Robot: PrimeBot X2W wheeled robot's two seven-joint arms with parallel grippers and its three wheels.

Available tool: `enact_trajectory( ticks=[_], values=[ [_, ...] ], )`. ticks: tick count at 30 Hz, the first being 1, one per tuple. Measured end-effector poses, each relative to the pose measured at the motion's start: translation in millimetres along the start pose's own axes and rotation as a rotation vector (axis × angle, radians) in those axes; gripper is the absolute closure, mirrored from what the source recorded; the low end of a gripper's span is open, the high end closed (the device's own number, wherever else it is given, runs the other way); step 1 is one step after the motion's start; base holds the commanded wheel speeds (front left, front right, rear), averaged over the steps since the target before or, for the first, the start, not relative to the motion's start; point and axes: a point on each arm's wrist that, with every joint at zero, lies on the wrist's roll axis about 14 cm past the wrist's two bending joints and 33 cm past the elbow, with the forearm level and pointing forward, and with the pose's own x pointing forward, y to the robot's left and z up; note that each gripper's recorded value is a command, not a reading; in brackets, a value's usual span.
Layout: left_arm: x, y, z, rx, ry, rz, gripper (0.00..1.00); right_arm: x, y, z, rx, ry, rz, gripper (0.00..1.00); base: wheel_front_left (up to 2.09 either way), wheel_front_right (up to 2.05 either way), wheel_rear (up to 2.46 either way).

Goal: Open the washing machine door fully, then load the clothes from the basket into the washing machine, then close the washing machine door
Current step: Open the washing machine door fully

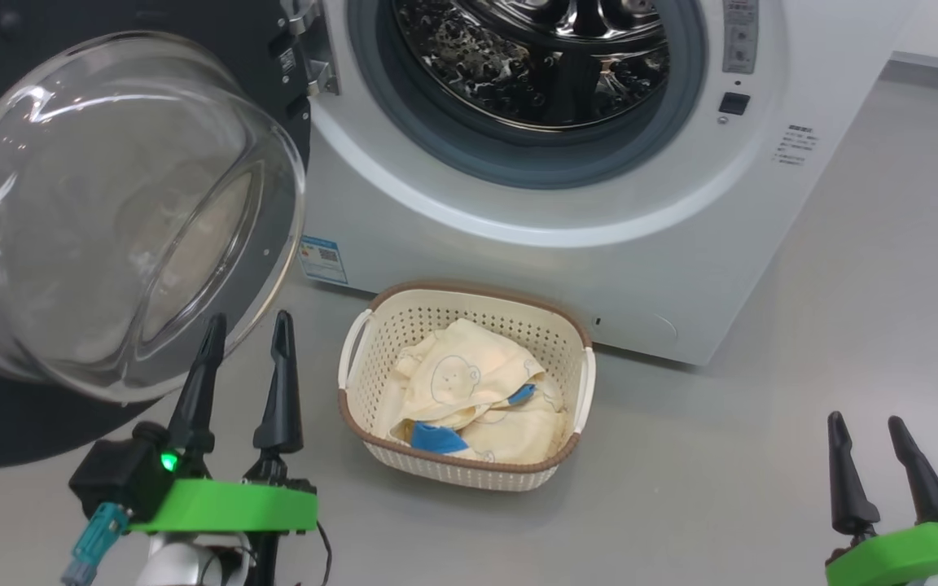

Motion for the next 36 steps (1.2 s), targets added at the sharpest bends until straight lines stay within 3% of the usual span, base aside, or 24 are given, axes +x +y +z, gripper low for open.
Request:
enact_trajectory(
  ticks=[16, 36],
  values=[
    [-32.5, -27.4, -62.5, 0.089, 0.2, -0.14, 0.0, -32.6, -25.3, 15.9, 0.008, -0.06, -0.103, 0.0, 0.0, 0.0, 0.0],
    [-51.5, -4.7, -85.8, 0.1, 0.292, -0.084, 0.0, -39.5, -29.7, 20.3, 0.014, -0.08, -0.131, 0.0, 0.0, 0.0, 0.0]
  ],
)
